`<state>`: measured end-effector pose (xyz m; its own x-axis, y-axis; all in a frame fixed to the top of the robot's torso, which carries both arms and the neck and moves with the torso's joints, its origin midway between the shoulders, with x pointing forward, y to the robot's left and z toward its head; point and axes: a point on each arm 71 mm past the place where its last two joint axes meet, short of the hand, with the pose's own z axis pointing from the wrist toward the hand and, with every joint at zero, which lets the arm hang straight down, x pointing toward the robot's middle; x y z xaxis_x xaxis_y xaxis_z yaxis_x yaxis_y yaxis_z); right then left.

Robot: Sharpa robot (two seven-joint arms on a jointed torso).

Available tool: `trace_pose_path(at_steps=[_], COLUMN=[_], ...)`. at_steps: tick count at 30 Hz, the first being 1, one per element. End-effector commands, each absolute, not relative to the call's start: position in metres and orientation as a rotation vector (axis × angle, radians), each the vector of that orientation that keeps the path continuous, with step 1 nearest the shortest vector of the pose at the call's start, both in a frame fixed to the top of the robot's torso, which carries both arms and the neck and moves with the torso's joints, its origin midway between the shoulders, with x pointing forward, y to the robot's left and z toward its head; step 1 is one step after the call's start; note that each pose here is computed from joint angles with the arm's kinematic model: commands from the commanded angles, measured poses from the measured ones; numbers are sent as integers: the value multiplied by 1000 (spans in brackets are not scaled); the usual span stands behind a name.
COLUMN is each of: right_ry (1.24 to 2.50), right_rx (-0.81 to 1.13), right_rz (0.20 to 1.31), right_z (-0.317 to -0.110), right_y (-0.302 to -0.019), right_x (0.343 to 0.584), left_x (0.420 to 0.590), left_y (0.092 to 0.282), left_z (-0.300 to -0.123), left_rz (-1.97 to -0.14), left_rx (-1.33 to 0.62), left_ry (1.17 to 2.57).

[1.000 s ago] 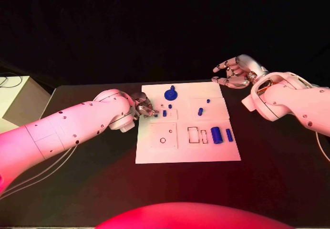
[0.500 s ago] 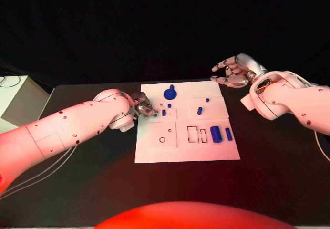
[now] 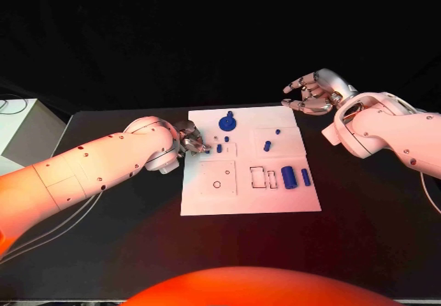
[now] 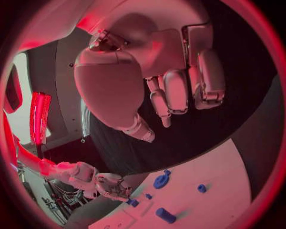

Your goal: Assemble the parts on the task board

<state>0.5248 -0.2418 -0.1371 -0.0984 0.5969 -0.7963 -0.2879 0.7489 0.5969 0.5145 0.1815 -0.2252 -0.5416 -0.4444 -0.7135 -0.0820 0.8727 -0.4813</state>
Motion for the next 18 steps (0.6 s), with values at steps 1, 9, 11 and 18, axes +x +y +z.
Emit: trace_pose_path(at_steps=[1,9,11,18], right_ry=[1501,1501,1502,1502], right_rx=[249,249,249,250], right_rz=[763,763,762,762], right_z=[-137,-137,-137,-137], right_y=[-240,-240,-240,-241], right_x=[524,524,524,524], left_x=[514,514,514,514], left_y=[180,179,178,178], left_z=[-225,-226,-226,-229], left_rz=[-499,-496,-494,-485], left_rx=[-357,-350,-346,-335], left_ry=[2117,2108,2108,2115])
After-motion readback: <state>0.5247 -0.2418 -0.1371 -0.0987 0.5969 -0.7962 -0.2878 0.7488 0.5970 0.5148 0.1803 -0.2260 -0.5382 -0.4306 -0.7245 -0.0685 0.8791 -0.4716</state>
